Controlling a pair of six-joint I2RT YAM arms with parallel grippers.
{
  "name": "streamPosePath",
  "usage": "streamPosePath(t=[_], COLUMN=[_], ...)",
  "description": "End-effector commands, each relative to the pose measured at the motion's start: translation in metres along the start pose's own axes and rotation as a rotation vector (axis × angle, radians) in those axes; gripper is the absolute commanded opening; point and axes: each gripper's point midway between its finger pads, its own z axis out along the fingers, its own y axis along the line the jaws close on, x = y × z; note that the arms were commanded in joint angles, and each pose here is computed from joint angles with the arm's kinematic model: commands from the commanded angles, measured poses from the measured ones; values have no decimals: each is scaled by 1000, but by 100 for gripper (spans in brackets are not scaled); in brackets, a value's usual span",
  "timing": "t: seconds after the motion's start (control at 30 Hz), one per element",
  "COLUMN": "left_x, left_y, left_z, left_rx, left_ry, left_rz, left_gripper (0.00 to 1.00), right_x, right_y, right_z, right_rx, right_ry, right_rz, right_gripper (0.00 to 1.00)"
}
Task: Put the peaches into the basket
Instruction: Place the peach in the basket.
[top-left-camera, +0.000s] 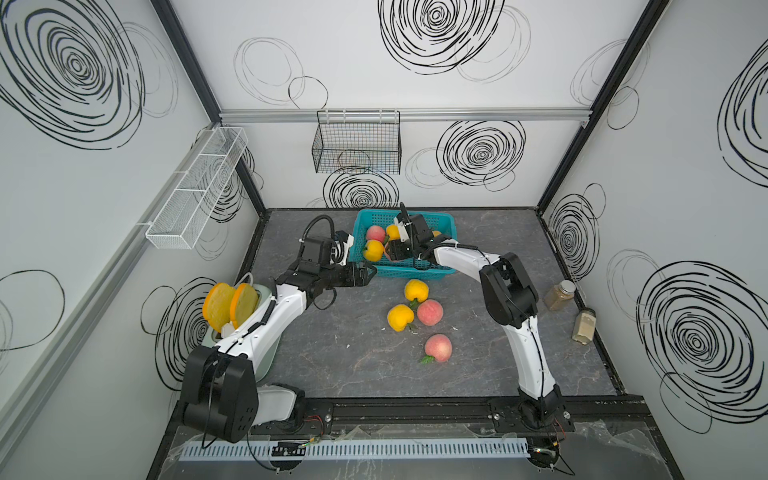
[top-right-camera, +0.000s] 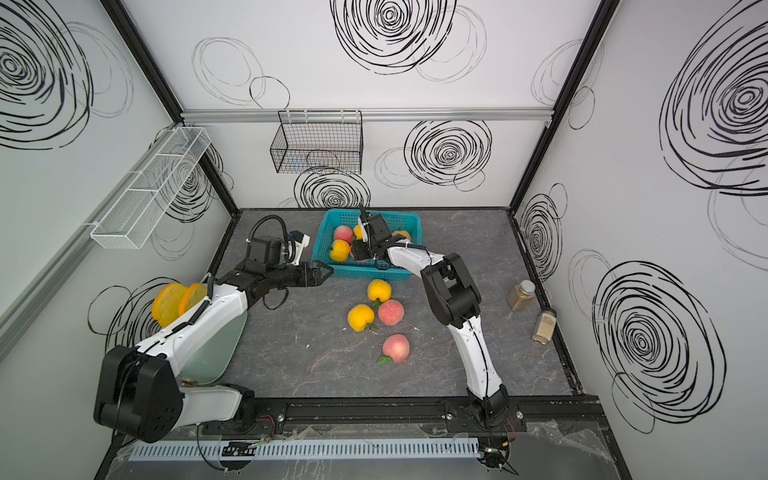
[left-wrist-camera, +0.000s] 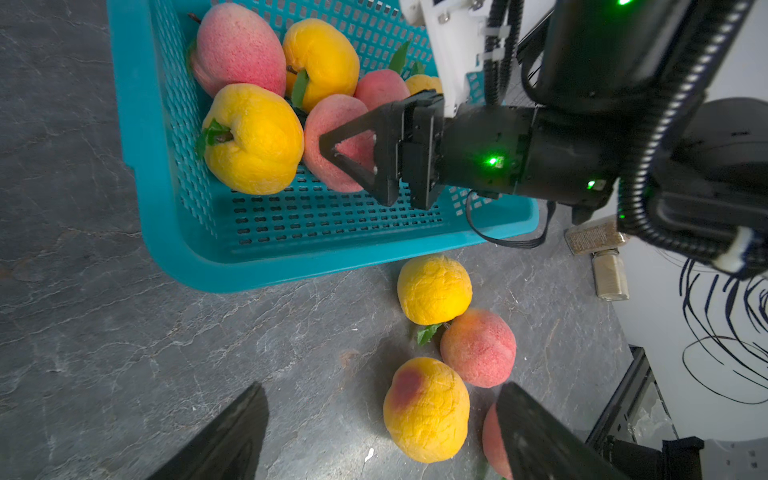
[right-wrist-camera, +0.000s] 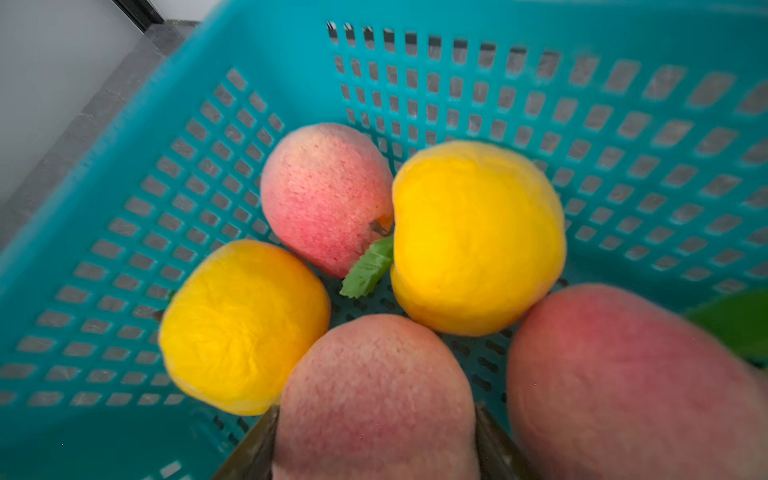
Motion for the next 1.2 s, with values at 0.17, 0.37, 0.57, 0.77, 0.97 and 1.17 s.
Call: streamPosePath(t=[0.17, 0.37, 0.57, 0.77, 0.97, 1.17], left_x=[-9, -10, -12, -11, -10, -11], left_y=[-1, -1, 0, -1, -3, -3], left_z=[1, -2, -3, -4, -5, -5], left_rx=[32, 33, 37, 44, 48, 54], left_ry=[-32, -40, -47, -48, -49, -50], left_rz=[-3, -5, -10, -9, -8, -10], left_gripper=[90, 90, 90, 90, 90, 90], right_x=[11, 21, 20, 18, 11, 1], right_y=[-4, -2, 2, 6, 11, 18], right_z=[11, 17, 12, 8, 1, -10], right_rx=[27, 16, 13, 10, 12, 12], right_ry=[30, 55, 55, 47, 35, 9], right_rz=[-22, -21, -25, -30, -41, -47], right_gripper=[0, 2, 3, 12, 43, 56])
